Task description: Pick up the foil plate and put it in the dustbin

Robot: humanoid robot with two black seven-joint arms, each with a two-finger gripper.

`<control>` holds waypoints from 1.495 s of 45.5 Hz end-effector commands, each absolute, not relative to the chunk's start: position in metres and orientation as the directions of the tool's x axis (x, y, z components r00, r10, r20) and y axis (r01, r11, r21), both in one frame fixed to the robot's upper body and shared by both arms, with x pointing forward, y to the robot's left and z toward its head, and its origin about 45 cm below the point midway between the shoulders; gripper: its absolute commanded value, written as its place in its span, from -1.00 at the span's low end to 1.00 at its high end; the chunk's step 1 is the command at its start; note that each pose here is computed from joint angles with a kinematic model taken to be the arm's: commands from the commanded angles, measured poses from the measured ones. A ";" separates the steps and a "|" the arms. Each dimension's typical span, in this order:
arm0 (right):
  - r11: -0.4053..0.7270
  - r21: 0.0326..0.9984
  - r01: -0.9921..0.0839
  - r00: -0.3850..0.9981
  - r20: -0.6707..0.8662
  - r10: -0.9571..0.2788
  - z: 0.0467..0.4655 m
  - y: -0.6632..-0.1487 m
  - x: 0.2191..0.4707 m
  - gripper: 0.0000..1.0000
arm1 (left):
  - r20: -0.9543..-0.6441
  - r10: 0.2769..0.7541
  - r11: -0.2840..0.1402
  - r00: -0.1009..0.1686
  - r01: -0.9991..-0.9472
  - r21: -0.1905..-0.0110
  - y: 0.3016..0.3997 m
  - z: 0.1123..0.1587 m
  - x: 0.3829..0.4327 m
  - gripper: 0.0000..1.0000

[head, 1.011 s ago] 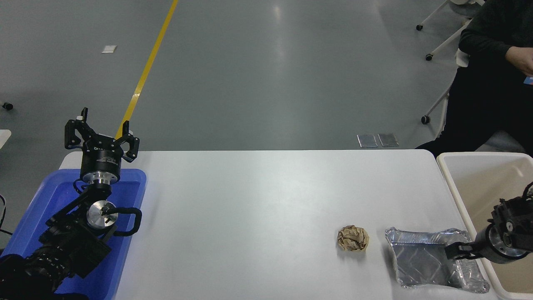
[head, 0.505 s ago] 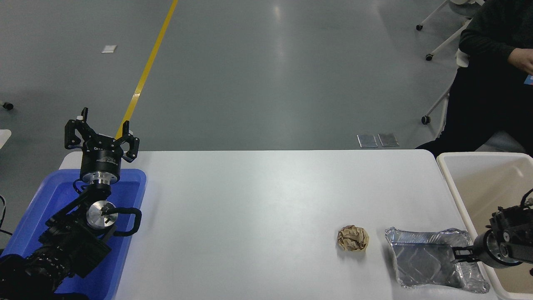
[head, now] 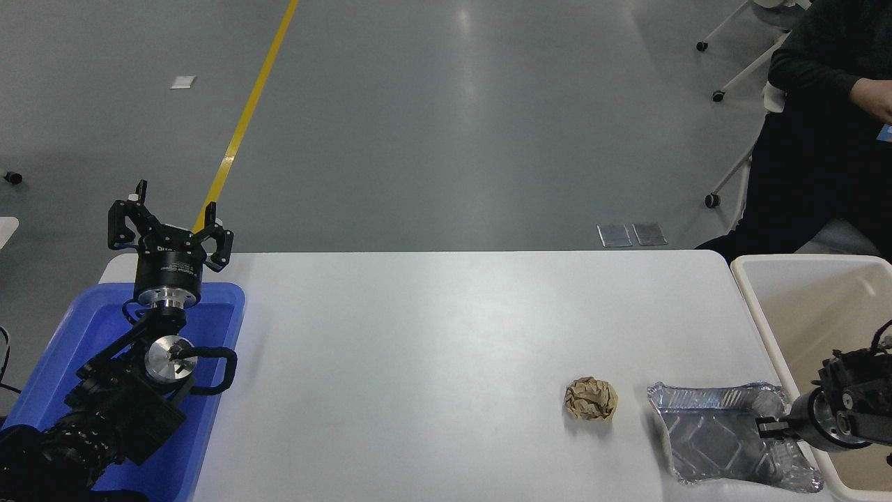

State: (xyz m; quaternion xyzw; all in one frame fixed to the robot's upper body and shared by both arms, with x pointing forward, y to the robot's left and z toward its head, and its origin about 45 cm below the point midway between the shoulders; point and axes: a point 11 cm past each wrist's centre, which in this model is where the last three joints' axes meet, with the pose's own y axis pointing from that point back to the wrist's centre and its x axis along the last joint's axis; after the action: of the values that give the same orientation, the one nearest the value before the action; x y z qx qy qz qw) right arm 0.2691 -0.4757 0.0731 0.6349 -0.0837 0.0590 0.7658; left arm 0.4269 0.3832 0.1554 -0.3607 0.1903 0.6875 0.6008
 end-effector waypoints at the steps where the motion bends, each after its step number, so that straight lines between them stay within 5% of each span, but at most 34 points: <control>1: 0.161 0.962 -0.221 0.970 0.234 -0.068 0.106 -0.487 0.278 -1.00 | -0.724 0.689 -0.205 -0.017 -0.963 -0.173 0.3838 0.1557 0.4268 0.98; 24: 0.070 0.966 -0.250 0.958 0.257 -0.125 0.310 -0.491 0.312 -1.00 | -0.724 0.689 -0.205 -0.017 -0.963 -0.173 0.3838 0.1557 0.4268 0.98; 44: 0.056 0.743 -0.667 0.743 0.669 -0.016 0.483 -0.466 0.355 -1.00 | -0.724 0.689 -0.205 -0.017 -0.963 -0.173 0.3838 0.1557 0.4268 0.98; 60: 0.147 0.680 -0.719 0.669 0.733 -0.121 0.508 -0.512 0.351 -1.00 | -0.725 0.689 -0.206 -0.017 -0.963 -0.173 0.3840 0.1558 0.4268 0.98; 68: 0.275 0.748 -0.604 0.681 0.664 -0.310 0.458 -0.588 0.324 -1.00 | -0.725 0.689 -0.206 -0.017 -0.963 -0.173 0.3840 0.1558 0.4268 0.98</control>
State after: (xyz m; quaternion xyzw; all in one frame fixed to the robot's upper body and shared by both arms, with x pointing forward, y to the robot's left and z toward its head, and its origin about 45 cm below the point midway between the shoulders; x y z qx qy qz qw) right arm 0.3498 -0.5150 0.4876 0.6214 -0.3277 0.2019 0.6825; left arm 0.4269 0.3838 0.1557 -0.3610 0.1898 0.6872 0.6011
